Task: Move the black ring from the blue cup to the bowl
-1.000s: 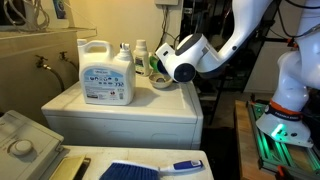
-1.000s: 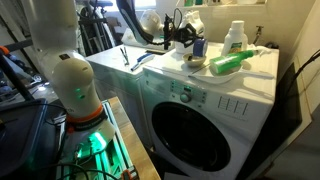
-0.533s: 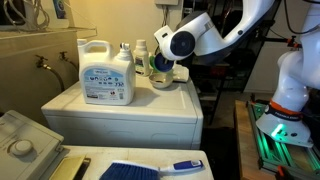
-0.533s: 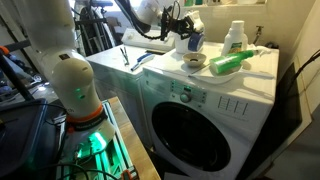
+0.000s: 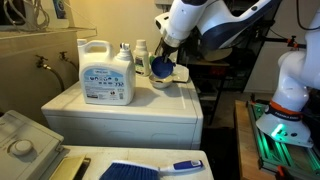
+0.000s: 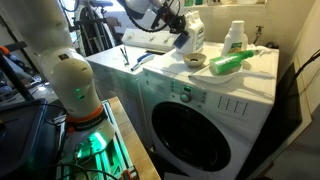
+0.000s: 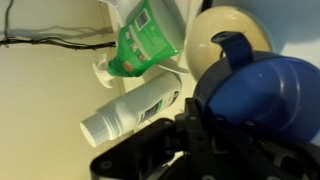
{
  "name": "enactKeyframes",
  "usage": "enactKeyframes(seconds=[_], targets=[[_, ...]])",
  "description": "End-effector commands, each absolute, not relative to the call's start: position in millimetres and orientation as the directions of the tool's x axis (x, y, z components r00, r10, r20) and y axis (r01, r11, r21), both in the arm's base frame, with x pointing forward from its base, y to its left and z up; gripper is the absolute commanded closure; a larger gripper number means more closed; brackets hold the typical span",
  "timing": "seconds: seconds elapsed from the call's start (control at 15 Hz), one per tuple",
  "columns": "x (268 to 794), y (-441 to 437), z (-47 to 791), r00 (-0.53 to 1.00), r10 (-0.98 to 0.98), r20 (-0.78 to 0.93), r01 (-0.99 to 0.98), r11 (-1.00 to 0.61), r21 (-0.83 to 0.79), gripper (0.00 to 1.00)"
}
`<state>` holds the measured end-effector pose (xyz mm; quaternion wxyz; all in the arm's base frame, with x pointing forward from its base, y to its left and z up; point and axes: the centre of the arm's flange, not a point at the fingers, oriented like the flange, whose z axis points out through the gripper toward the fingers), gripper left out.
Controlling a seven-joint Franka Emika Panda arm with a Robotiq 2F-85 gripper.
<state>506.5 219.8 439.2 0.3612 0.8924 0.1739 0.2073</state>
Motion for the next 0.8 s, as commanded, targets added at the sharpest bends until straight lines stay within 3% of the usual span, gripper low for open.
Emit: enactKeyframes(seconds=[0.0, 0.53, 0.73], targets=[[500.3, 203.1, 426.7, 0.88, 0.441, 0.175, 0.266, -0.764, 0.587, 0.99], [491.4, 170.5, 381.4, 0.931, 0.363, -0.039, 0.362, -0.902, 0.234, 0.99], [487.2, 160.5, 367.2, 0.938, 0.346, -0.014, 0.342, -0.92, 0.194, 0.99]])
